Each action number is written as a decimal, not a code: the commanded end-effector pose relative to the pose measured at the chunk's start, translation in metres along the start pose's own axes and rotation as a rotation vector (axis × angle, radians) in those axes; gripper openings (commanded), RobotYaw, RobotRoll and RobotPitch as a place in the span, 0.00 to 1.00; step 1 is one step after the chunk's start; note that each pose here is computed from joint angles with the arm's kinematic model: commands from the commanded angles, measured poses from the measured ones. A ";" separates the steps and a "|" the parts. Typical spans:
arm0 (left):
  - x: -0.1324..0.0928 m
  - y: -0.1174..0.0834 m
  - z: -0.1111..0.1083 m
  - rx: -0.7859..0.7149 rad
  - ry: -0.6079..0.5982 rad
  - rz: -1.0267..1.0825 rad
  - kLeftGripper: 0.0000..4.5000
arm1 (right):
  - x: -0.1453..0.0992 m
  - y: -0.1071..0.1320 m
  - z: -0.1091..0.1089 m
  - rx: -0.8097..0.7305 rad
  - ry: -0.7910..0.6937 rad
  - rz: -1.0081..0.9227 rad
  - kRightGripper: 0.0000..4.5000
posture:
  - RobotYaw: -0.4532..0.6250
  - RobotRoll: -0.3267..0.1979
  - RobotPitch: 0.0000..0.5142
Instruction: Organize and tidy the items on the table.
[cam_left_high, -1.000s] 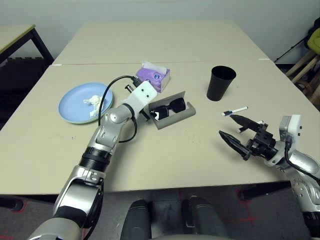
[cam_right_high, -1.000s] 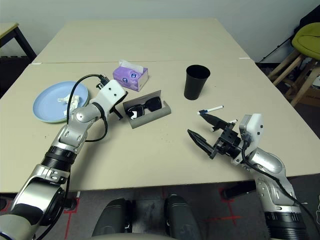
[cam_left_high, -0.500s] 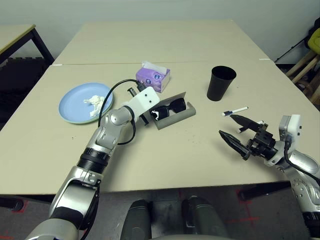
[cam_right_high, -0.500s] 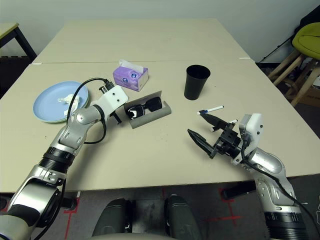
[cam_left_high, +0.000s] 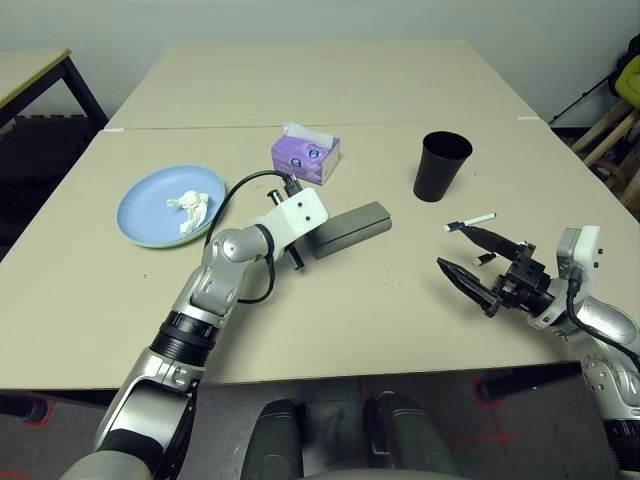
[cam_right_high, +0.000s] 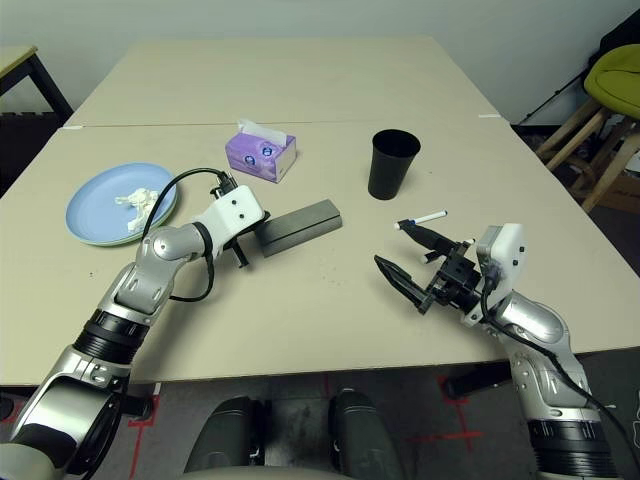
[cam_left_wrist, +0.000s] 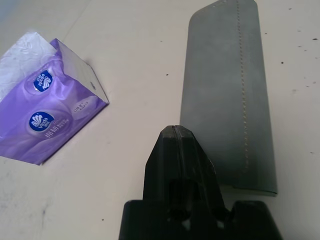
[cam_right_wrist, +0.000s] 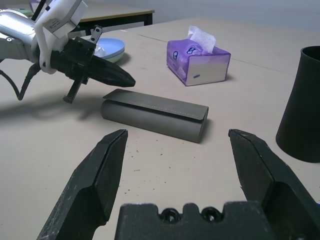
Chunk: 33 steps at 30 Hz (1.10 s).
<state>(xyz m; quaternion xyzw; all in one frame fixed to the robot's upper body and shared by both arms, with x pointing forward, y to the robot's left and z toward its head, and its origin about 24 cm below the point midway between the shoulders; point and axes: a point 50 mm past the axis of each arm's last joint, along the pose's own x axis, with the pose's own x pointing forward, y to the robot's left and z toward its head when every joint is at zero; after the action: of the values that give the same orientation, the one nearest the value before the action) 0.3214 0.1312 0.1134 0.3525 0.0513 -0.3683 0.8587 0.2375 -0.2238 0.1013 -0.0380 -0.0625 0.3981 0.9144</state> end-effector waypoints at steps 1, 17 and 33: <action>-0.001 -0.008 0.001 -0.017 -0.005 -0.041 0.01 | -0.001 -0.001 -0.001 -0.006 0.012 0.002 1.00 | 0.43 0.62 0.18; -0.003 -0.023 -0.002 -0.051 0.007 -0.091 0.01 | 0.001 -0.005 -0.001 -0.017 0.021 0.004 1.00 | 0.43 0.62 0.17; -0.029 0.032 0.046 -0.487 -0.217 -0.071 0.66 | 0.000 -0.005 -0.003 -0.017 0.036 0.011 1.00 | 0.43 0.62 0.17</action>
<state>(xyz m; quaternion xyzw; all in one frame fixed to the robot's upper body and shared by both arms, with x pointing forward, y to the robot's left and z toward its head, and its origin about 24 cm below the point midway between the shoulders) 0.3172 0.1325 0.1738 0.1101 0.0448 -0.4006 0.9085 0.2410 -0.2272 0.0998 -0.0461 -0.0551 0.3975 0.9148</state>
